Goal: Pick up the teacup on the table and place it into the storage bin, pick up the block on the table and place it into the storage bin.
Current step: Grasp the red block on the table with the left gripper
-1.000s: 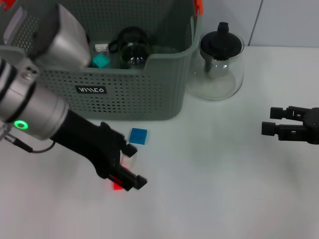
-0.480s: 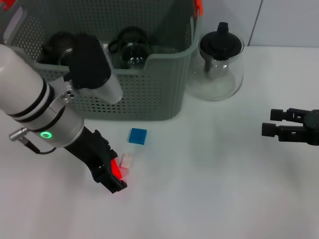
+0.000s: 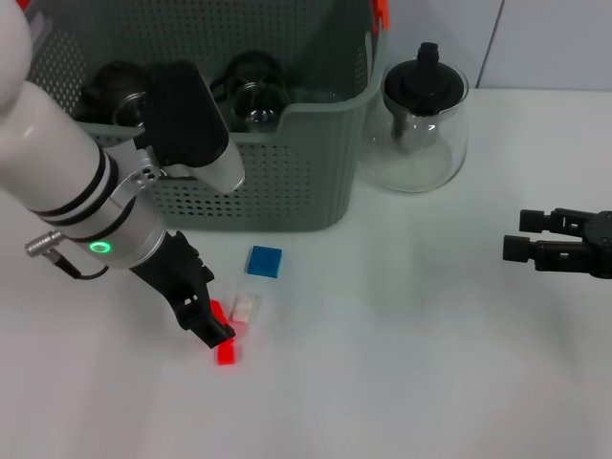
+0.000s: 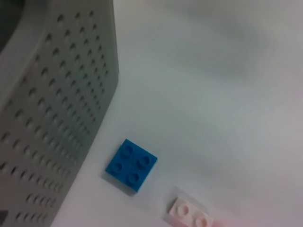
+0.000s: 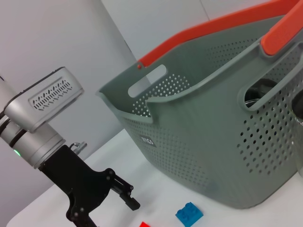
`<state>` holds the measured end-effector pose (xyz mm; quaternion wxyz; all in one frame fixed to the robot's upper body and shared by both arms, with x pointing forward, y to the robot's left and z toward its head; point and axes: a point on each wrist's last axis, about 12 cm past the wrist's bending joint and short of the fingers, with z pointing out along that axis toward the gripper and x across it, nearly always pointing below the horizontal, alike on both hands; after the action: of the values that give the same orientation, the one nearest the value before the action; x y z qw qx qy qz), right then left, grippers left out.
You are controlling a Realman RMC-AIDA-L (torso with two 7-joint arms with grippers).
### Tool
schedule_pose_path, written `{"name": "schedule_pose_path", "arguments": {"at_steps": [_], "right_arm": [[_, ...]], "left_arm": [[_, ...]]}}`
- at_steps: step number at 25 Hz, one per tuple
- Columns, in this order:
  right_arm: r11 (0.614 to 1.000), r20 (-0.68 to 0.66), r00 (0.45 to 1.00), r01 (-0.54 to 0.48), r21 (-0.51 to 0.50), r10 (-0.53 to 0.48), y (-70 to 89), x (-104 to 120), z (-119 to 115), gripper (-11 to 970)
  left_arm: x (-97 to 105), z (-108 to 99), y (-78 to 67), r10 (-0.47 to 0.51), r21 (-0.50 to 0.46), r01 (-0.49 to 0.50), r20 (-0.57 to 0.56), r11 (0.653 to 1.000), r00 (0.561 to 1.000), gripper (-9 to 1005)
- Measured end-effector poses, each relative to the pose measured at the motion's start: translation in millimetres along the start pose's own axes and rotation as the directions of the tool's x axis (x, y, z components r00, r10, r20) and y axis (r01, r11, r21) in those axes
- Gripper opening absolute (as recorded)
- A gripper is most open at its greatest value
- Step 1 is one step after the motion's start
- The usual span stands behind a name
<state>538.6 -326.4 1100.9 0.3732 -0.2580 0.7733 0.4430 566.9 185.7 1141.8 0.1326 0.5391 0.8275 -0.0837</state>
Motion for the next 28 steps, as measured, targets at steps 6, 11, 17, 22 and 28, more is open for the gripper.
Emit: {"name": "schedule_pose_path", "arguments": {"at_steps": [6,11,17,22,28], "right_arm": [[1.000,0.000,1.000,-0.001,0.002,0.001,-0.3,0,0,943],[1.000,0.000,1.000,0.000,0.002,0.000,-0.4,0,0,944],[1.000,0.000,1.000,-0.001,0.003,0.001,-0.4,0,0,943],[1.000,0.001,1.000,-0.004,0.001,0.004,0.1,1,1,942],[1.000,0.003,1.000,-0.007,0.001,0.007,0.3,1,1,942]], "left_arm": [[1,0,1.9,0.000,-0.016,0.000,-0.011,1.000,1.000,824],[2,1,4.4,0.004,-0.036,-0.005,-0.016,0.999,1.000,824],[12,10,17.1,0.005,-0.125,-0.013,-0.066,0.992,0.998,825],[14,15,22.0,0.022,-0.151,-0.032,-0.067,0.988,0.998,825],[11,21,18.2,0.053,-0.143,-0.064,-0.082,0.988,0.995,825]]}}
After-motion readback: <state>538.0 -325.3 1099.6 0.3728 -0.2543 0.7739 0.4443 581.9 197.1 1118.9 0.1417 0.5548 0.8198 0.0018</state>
